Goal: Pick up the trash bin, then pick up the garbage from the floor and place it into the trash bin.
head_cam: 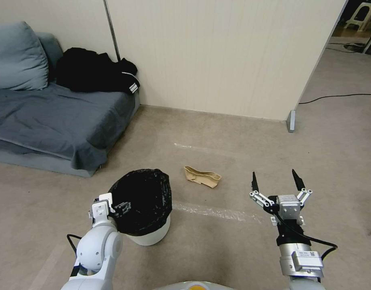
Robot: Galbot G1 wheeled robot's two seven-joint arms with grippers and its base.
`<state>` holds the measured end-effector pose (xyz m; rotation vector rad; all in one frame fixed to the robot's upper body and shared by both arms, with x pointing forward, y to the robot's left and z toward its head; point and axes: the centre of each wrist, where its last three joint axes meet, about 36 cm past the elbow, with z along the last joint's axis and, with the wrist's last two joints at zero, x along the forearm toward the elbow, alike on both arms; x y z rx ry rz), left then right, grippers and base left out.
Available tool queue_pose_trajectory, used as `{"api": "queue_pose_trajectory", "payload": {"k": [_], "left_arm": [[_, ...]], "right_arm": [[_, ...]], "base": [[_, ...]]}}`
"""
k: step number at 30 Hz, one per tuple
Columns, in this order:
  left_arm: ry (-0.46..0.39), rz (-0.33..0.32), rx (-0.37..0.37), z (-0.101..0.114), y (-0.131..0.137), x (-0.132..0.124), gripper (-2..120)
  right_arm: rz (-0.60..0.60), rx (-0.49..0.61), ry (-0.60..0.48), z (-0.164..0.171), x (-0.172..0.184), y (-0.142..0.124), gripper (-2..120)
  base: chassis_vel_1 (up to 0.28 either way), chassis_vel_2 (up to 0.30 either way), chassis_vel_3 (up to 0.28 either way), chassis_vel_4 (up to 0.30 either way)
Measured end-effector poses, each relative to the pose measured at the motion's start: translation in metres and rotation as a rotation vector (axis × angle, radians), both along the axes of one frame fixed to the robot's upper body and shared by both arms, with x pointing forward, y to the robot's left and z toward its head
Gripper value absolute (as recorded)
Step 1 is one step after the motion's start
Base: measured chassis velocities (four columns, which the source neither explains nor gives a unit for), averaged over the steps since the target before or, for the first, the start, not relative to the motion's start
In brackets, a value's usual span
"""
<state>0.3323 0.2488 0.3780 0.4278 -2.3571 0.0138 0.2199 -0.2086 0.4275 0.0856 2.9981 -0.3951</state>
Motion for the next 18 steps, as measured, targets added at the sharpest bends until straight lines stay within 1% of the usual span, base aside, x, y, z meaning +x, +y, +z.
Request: {"api": "queue_pose_trajectory", "payload": {"k": [1, 2, 3, 5, 6, 7, 8, 11, 12, 15, 16, 18], "left_arm": [[0.004, 0.000, -0.002, -0.002, 0.000, 0.000, 82], [0.006, -0.004, -0.003, -0.003, -0.002, 0.000, 78], [0.006, -0.004, -0.003, -0.003, -0.002, 0.000, 78], [0.011, -0.016, -0.002, -0.005, -0.005, 0.000, 68], [0.012, -0.018, -0.002, -0.005, -0.005, 0.001, 65], [0.013, -0.019, -0.002, -0.006, -0.006, 0.001, 62], [0.013, -0.019, -0.002, -0.006, -0.006, 0.001, 62], [0.014, -0.021, -0.004, -0.006, -0.007, 0.001, 52], [0.014, -0.021, -0.004, -0.006, -0.007, 0.001, 52], [0.012, -0.020, -0.009, -0.005, -0.009, 0.000, 42], [0.012, -0.020, -0.009, -0.005, -0.009, 0.000, 42], [0.009, -0.022, -0.010, -0.004, -0.012, -0.002, 36]], "right_arm": [[0.000, 0.000, 0.000, 0.000, 0.000, 0.000, 100], [0.000, 0.000, 0.000, 0.000, 0.000, 0.000, 100], [0.000, 0.000, 0.000, 0.000, 0.000, 0.000, 100], [0.000, -0.001, 0.001, 0.000, 0.000, 0.000, 100], [0.000, -0.001, 0.002, 0.000, 0.000, 0.000, 100], [0.001, -0.002, 0.002, 0.000, -0.001, 0.000, 100], [0.001, -0.002, 0.002, 0.000, -0.001, 0.000, 100], [0.000, -0.005, 0.003, 0.000, -0.001, 0.000, 100], [0.000, -0.005, 0.003, 0.000, -0.001, 0.000, 100], [-0.021, -0.016, 0.012, 0.002, -0.002, 0.001, 100], [-0.021, -0.016, 0.012, 0.002, -0.002, 0.001, 100], [-0.033, -0.021, 0.016, 0.003, -0.003, 0.002, 100]], "base": [[0.000, 0.000, 0.000, 0.000], [0.000, 0.000, 0.000, 0.000], [0.000, 0.000, 0.000, 0.000], [0.000, 0.000, 0.000, 0.000], [0.000, 0.000, 0.000, 0.000], [0.000, 0.000, 0.000, 0.000], [0.000, 0.000, 0.000, 0.000], [0.000, 0.000, 0.000, 0.000], [0.000, 0.000, 0.000, 0.000], [0.000, 0.000, 0.000, 0.000], [0.000, 0.000, 0.000, 0.000], [0.000, 0.000, 0.000, 0.000]]}}
